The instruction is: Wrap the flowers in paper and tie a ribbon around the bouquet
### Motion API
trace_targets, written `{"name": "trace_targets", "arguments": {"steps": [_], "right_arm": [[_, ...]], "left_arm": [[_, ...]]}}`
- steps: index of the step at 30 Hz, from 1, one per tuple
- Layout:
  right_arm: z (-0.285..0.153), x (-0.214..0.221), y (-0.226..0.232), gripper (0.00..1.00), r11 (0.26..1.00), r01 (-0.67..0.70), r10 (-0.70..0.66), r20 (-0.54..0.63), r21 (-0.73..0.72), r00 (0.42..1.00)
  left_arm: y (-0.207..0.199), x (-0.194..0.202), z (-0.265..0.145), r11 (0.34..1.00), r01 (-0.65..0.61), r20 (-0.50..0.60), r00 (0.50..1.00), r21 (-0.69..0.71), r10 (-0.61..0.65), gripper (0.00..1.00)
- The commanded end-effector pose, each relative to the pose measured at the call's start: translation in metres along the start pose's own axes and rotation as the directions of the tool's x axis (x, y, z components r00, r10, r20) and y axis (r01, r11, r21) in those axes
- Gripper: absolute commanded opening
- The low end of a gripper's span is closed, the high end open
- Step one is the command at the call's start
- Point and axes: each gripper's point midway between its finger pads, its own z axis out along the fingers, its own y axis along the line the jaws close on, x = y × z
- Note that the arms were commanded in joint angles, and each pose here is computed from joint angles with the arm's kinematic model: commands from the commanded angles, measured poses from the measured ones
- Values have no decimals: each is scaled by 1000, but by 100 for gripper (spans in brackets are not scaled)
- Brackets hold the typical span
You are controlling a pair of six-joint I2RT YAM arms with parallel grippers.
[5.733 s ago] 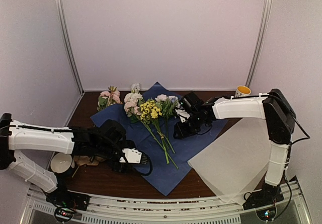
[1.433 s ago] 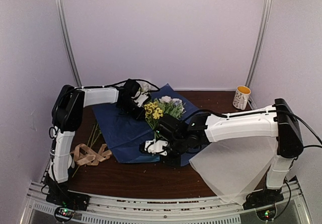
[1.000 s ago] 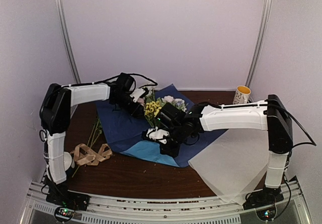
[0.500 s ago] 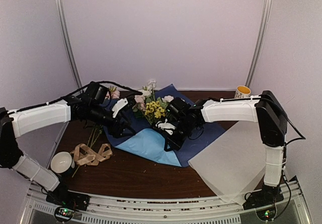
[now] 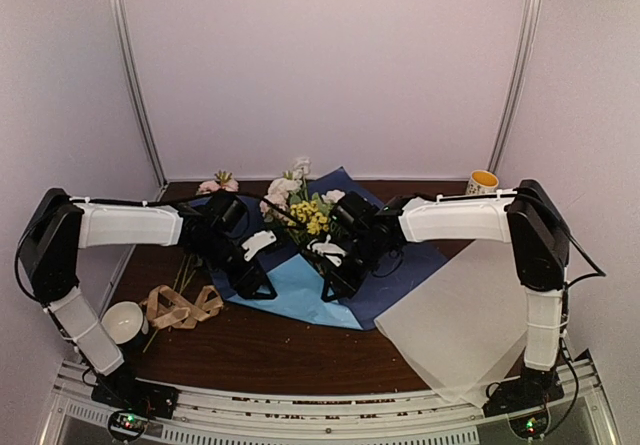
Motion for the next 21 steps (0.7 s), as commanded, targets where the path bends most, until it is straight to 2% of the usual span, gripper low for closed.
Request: {"name": "trace_targets", "arguments": {"steps": [1,3,4,6,10,17,21], "right_arm": [[-5,-9,-3,0,1000,-3,3,35,-11,999],[-6,-10,-4,0,1000,-10,11,43,-16,999],[-6,-11,-5,0,1000,-15,16,46,-20,999],[-7,-11,-5,0,999,-24,26,53,-29,998],[-6,-6,-3,8,998,-44,46,63,-46,997],[2,22,2,27,988,-135,141,74,-81,987],[7,39,3,30,980,-177,184,71,-93,980]], "left_arm": [[-1,-11,-6,1000,25,44,999,6,-25,75],[-12,-12,-5,996,43,66,997,72,-47,70],[-14,-12,-4,994,57,75,995,89,-63,63],[-23,-11,-2,987,78,94,991,140,-92,44],[-25,-2,4,979,131,77,987,158,-144,1],[-5,20,16,960,267,17,963,89,-270,0],[3,34,21,945,320,-6,947,66,-321,0]]}}
